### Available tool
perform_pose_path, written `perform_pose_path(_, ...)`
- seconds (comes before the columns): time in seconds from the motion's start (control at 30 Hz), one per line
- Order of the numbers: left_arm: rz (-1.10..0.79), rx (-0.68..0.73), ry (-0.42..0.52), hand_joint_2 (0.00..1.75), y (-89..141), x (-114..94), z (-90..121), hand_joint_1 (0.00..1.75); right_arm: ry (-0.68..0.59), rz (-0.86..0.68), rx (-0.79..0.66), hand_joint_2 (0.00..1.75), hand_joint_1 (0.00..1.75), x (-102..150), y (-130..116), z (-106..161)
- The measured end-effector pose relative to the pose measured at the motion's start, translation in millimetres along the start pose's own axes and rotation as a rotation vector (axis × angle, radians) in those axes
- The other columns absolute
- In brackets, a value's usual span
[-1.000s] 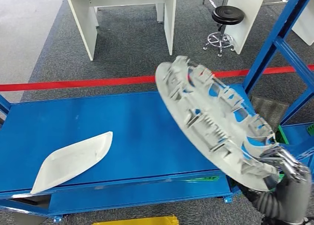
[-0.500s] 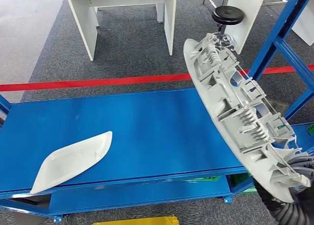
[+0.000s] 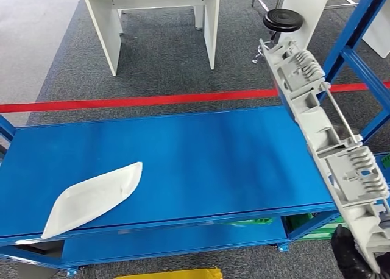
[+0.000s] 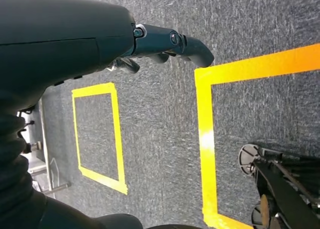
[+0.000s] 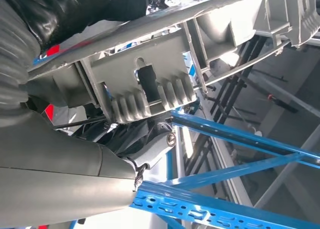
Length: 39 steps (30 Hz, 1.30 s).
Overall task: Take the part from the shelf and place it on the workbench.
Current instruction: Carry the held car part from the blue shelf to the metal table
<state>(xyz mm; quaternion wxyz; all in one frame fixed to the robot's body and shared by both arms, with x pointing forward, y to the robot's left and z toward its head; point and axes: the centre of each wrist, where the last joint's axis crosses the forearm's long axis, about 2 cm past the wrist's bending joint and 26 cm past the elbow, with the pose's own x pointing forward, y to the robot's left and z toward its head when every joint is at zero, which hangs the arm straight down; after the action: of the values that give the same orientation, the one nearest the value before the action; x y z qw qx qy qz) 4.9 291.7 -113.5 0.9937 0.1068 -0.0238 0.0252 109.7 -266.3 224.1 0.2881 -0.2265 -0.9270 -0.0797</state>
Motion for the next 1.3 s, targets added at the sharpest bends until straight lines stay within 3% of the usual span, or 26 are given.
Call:
perform_pose_path(0.4,0.000,-0.014,0.014,1.75,-9.7,0.6,2.3,0.00,0.125,-0.045,-0.028,1.75,1.75,6.6,4.5,10.2)
perform_pose_path(1.3,0.001,-0.009,0.019,1.75,-12.6,3.2,3.0,0.00,0.189,-0.070,-0.015,1.75,1.75,8.5,5.2,15.5)
